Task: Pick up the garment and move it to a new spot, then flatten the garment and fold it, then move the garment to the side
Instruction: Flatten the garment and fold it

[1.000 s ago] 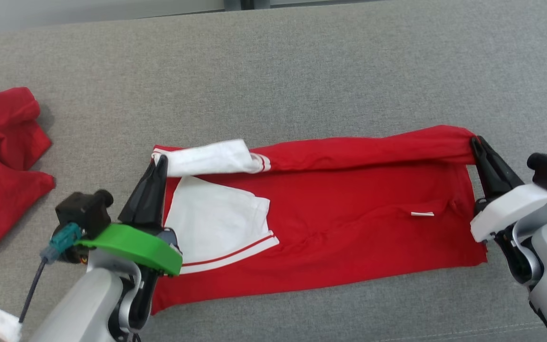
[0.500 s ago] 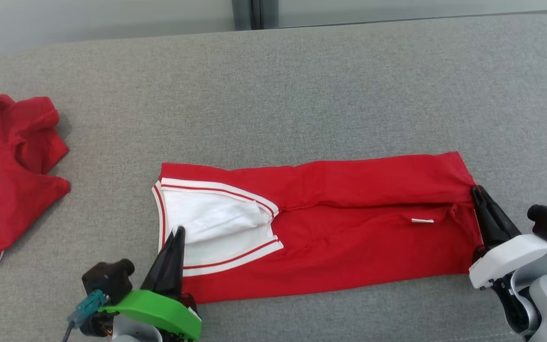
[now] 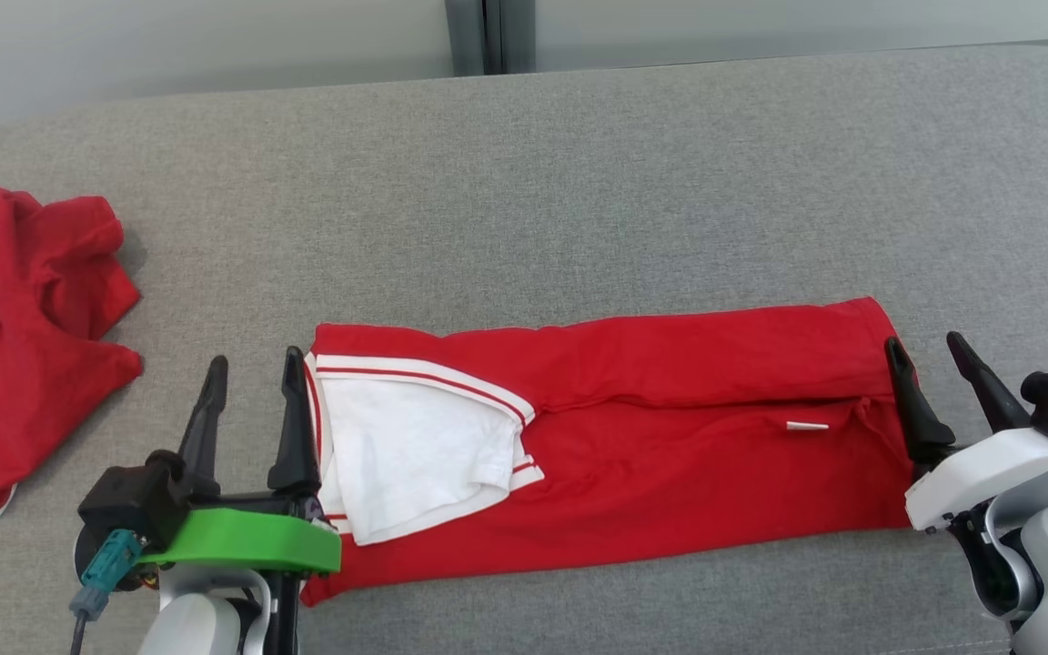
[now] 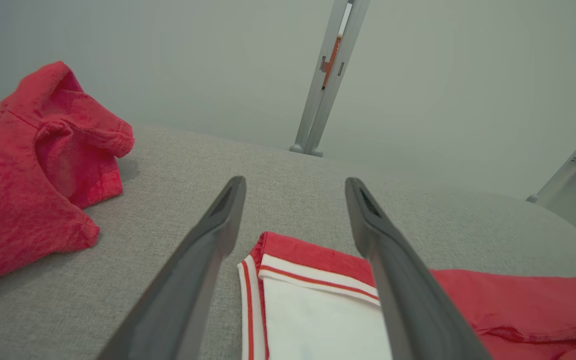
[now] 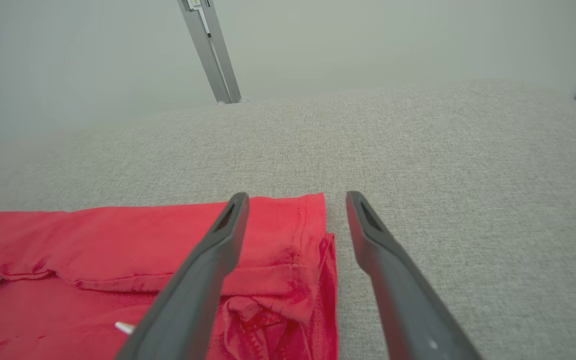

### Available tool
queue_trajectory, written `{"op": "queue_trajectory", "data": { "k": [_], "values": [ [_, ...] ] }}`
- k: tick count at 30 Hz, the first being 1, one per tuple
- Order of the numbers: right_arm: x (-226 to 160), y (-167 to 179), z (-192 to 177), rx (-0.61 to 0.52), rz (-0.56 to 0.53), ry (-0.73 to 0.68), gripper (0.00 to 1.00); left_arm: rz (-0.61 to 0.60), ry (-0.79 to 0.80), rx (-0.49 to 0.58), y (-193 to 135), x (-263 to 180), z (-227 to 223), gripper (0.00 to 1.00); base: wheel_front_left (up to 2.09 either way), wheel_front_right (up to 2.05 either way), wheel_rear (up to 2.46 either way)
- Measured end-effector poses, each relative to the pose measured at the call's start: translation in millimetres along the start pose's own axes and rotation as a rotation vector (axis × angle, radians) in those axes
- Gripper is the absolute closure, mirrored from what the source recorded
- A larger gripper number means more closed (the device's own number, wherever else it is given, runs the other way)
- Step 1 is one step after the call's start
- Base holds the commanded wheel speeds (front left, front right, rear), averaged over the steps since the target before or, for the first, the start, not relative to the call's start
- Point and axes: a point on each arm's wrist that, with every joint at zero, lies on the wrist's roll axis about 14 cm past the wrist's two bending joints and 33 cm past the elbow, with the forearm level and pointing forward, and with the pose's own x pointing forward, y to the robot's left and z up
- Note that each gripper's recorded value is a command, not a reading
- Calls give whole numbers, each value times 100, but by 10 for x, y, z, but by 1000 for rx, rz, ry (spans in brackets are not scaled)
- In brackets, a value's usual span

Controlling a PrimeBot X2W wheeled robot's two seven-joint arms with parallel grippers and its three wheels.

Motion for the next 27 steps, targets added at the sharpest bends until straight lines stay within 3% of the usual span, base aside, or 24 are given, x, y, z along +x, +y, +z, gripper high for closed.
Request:
{"op": "queue_trajectory", "data": {
  "k": [6,19,20,21,22,27],
  "values": [
    [45,-36,-231,32,-31,76,0,55,-103,79,146,12,268,0,0,0,0],
    [-15,24,-817,104,-67,258,0,130,-87,174,458,-124,234,0,0,0,0],
    [-10,48,-829,108,-62,262,46,133,-86,176,470,-128,231,0,0,0,0],
    [-4,73,-832,111,-55,263,65,133,-85,175,474,-129,229,0,0,0,0],
    [3,96,-829,114,-49,263,99,133,-84,175,475,-131,228,0,0,0,0],
    [-4,150,-810,130,-37,260,100,136,-88,172,466,-144,239,0,0,0,0]
  ]
}}
